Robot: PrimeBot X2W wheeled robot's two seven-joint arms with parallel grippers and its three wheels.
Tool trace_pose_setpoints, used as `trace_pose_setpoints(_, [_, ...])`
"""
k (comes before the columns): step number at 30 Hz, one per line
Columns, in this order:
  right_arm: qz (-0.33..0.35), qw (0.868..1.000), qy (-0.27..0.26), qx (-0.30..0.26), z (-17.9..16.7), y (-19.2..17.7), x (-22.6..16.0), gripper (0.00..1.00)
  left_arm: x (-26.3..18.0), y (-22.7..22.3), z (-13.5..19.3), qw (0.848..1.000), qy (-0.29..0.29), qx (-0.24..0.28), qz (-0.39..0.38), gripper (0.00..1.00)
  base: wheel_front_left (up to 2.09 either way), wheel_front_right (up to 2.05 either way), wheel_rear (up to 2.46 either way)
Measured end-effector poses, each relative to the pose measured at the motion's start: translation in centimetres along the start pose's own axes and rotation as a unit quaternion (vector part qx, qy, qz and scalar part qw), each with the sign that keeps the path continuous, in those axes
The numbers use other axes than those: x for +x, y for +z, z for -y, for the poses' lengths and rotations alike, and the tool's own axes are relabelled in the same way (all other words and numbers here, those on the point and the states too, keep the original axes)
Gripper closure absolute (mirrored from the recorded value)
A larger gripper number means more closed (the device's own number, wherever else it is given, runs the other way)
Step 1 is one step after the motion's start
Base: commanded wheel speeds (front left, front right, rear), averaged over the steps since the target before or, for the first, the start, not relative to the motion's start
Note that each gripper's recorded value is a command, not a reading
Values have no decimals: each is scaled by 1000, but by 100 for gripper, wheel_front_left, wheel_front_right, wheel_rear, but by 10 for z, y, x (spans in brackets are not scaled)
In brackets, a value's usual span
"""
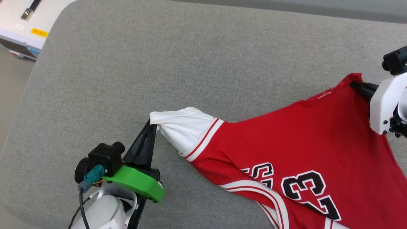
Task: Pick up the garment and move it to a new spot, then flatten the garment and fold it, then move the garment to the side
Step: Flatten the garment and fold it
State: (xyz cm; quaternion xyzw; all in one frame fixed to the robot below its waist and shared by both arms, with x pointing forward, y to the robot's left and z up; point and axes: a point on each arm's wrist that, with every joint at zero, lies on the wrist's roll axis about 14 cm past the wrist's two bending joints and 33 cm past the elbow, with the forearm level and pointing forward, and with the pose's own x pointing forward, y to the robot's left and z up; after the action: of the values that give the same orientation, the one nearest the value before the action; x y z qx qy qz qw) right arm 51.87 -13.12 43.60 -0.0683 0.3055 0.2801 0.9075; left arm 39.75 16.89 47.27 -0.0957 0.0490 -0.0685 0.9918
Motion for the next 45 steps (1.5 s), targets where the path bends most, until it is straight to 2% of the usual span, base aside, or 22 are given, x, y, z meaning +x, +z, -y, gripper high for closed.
trace_pose_setpoints(5, [91,996,-9,-9,0,39,-39,100,-3,35,2,999,-17,25,38,100,0,0,0])
trace_pose_setpoints(12, [199,979,-34,-23,3,85,-101,100,7,118,16,986,-56,78,133,100,0,0,0])
trace_pose_setpoints(16, [261,964,-51,-27,6,114,-139,100,13,161,35,975,-87,104,178,100,0,0,0])
trace_pose_setpoints(23, [339,936,-88,-38,17,151,-190,100,24,237,74,945,-141,155,251,100,0,0,0])
trace_pose_setpoints(32, [385,914,-114,-55,33,201,-194,100,66,297,110,917,-186,188,299,100,0,0,0])
trace_pose_setpoints(41, [438,880,-163,-82,69,287,-180,100,133,360,119,892,-177,231,347,100,0,0,0])
trace_pose_setpoints(45, [464,860,-190,-95,87,325,-178,100,159,383,122,881,-173,239,369,100,0,0,0])
